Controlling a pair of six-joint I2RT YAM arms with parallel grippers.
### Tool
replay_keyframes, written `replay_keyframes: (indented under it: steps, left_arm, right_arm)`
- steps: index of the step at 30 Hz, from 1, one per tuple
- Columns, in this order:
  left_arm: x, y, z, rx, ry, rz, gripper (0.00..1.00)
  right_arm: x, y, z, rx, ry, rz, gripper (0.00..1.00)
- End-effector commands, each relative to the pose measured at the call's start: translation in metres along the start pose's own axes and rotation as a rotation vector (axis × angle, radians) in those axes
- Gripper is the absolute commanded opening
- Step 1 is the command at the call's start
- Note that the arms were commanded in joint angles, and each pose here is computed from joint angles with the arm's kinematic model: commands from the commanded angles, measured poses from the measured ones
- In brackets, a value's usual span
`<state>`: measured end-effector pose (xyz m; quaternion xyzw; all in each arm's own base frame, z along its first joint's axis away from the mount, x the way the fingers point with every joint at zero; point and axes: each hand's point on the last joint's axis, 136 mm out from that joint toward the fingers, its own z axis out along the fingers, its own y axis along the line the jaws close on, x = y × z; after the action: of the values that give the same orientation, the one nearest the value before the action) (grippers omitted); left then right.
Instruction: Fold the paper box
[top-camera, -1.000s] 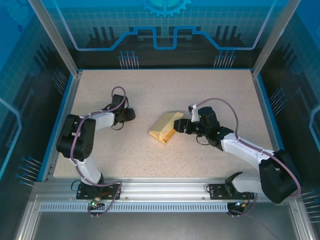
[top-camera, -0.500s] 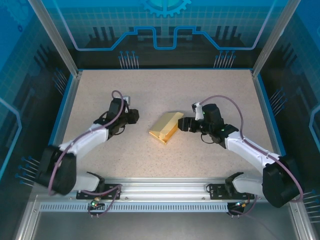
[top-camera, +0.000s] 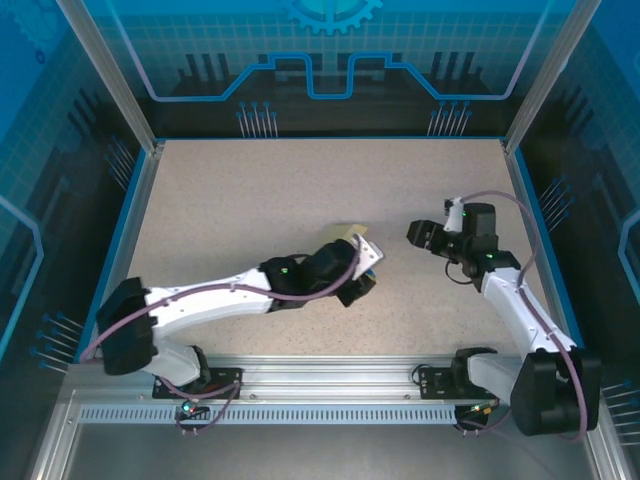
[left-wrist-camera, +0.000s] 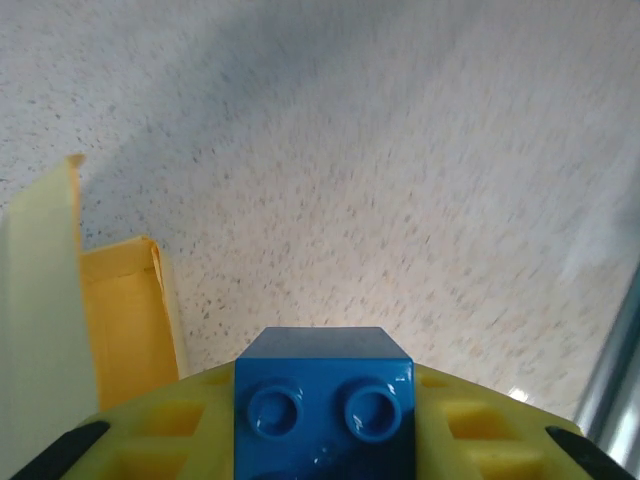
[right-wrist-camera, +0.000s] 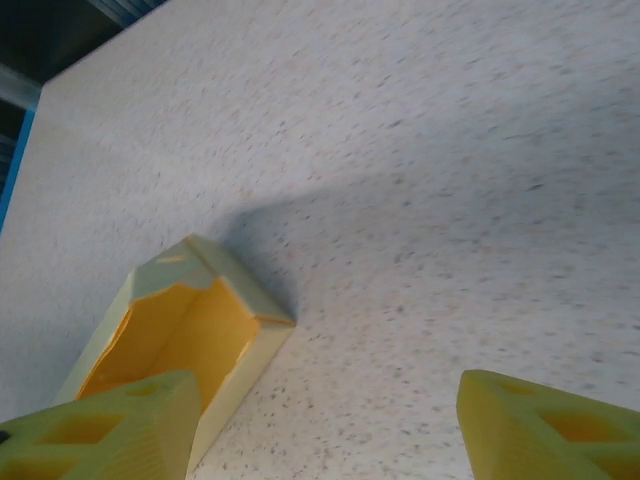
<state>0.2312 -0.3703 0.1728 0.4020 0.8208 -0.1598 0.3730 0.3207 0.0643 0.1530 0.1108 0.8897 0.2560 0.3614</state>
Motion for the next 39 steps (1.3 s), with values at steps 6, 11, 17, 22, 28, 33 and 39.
replay_keyframes:
  steps: [6, 11, 17, 22, 28, 33, 39]
  left_arm:
    - [0.018, 0.027, 0.039, -0.197, 0.241, 0.257, 0.26]
    - [0.020, 0.044, 0.058, -0.314, 0.322, 0.359, 0.26]
    - [0.019, 0.066, 0.068, -0.463, 0.377, 0.460, 0.25]
    - [0.022, 0.074, 0.074, -0.520, 0.398, 0.496, 0.26]
    - [0.025, 0.087, 0.079, -0.609, 0.424, 0.547, 0.27]
    - [0.030, 0.093, 0.081, -0.636, 0.439, 0.581, 0.29]
    - [0.033, 0.094, 0.086, -0.654, 0.446, 0.614, 0.30]
  right_arm:
    - [0.024, -0.036, -0.014, 0.037, 0.026, 0.100, 0.70]
    - [0.022, -0.036, -0.014, 0.040, 0.018, 0.095, 0.70]
    - [0.023, -0.037, -0.014, 0.038, 0.015, 0.096, 0.70]
    - [0.022, -0.035, -0.013, 0.026, 0.016, 0.095, 0.70]
    - [0.023, -0.034, -0.012, 0.014, 0.019, 0.097, 0.70]
    - [0.025, -0.034, -0.011, 0.008, 0.022, 0.095, 0.70]
    - [0.026, -0.033, -0.011, 0.000, 0.025, 0.095, 0.70]
